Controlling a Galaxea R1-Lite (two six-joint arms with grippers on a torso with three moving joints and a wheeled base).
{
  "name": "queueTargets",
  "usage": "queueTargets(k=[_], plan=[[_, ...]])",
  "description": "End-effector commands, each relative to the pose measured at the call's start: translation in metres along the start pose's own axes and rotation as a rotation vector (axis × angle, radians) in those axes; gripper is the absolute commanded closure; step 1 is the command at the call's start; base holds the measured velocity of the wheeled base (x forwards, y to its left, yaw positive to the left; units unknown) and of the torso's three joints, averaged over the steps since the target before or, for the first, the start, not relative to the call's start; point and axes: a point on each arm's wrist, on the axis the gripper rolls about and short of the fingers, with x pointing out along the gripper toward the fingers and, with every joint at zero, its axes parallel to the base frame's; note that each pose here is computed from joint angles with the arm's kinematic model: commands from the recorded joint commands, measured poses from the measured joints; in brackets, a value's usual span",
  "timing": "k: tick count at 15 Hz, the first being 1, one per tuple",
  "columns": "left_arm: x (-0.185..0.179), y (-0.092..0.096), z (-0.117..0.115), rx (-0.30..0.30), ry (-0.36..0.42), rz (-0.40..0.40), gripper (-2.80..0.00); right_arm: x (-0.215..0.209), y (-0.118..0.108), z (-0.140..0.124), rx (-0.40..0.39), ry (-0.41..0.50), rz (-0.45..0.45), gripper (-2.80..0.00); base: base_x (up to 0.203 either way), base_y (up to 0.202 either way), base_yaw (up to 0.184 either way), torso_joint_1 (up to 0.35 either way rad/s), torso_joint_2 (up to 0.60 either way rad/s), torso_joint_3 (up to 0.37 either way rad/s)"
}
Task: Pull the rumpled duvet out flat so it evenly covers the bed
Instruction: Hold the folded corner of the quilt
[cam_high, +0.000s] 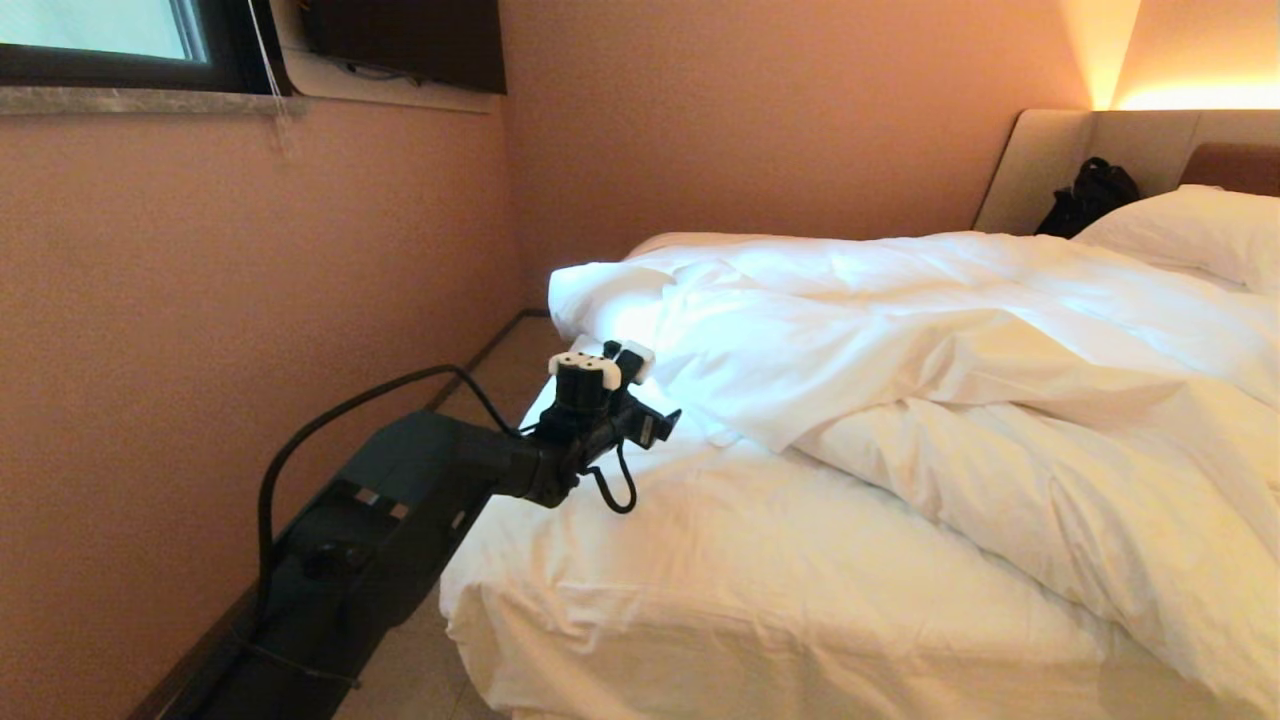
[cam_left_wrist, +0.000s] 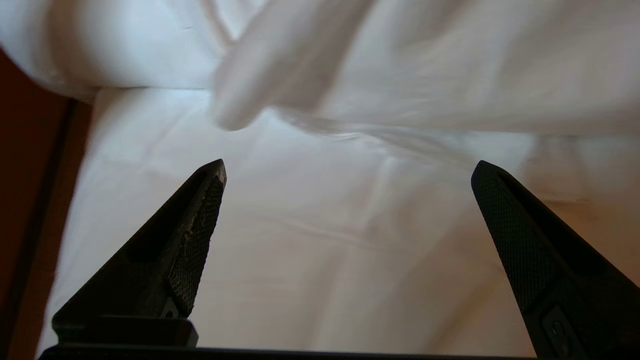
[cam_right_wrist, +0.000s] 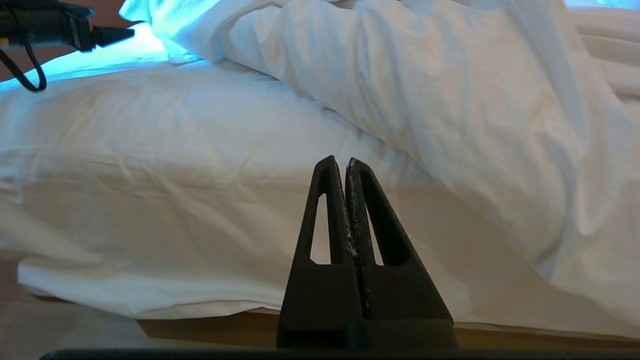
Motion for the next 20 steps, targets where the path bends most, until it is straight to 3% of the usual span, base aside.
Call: queueTargets(k=[1, 5, 7, 9, 19, 20], plan=[[0.002, -0.021, 0.003, 0.009, -0.007, -0.038, -2.80, 0.000, 0.000, 0.000, 0.000, 0.001, 0.001, 0.00, 0.000, 0.000, 0.000, 0.000, 0.00, 0.000], [0.001, -0.066, 0.014, 0.028, -0.027, -0.117, -2.80, 0.000, 0.000, 0.000, 0.000, 0.001, 0.001, 0.00, 0.000, 0.000, 0.000, 0.000, 0.00, 0.000], [0.001, -0.076, 0.014, 0.044, -0.026, -0.135, -2.80, 0.000, 0.000, 0.000, 0.000, 0.001, 0.001, 0.00, 0.000, 0.000, 0.000, 0.000, 0.00, 0.000], [0.002, -0.083, 0.009, 0.073, -0.021, -0.145, -2.80, 0.000, 0.000, 0.000, 0.000, 0.001, 0.001, 0.00, 0.000, 0.000, 0.000, 0.000, 0.00, 0.000], [0.001, -0.094, 0.009, 0.079, -0.022, -0.163, -2.80, 0.000, 0.000, 0.000, 0.000, 0.001, 0.001, 0.00, 0.000, 0.000, 0.000, 0.000, 0.00, 0.000], [0.002, -0.095, 0.007, 0.079, -0.019, -0.160, 0.00, 0.000, 0.000, 0.000, 0.000, 0.001, 0.001, 0.00, 0.000, 0.000, 0.000, 0.000, 0.00, 0.000]])
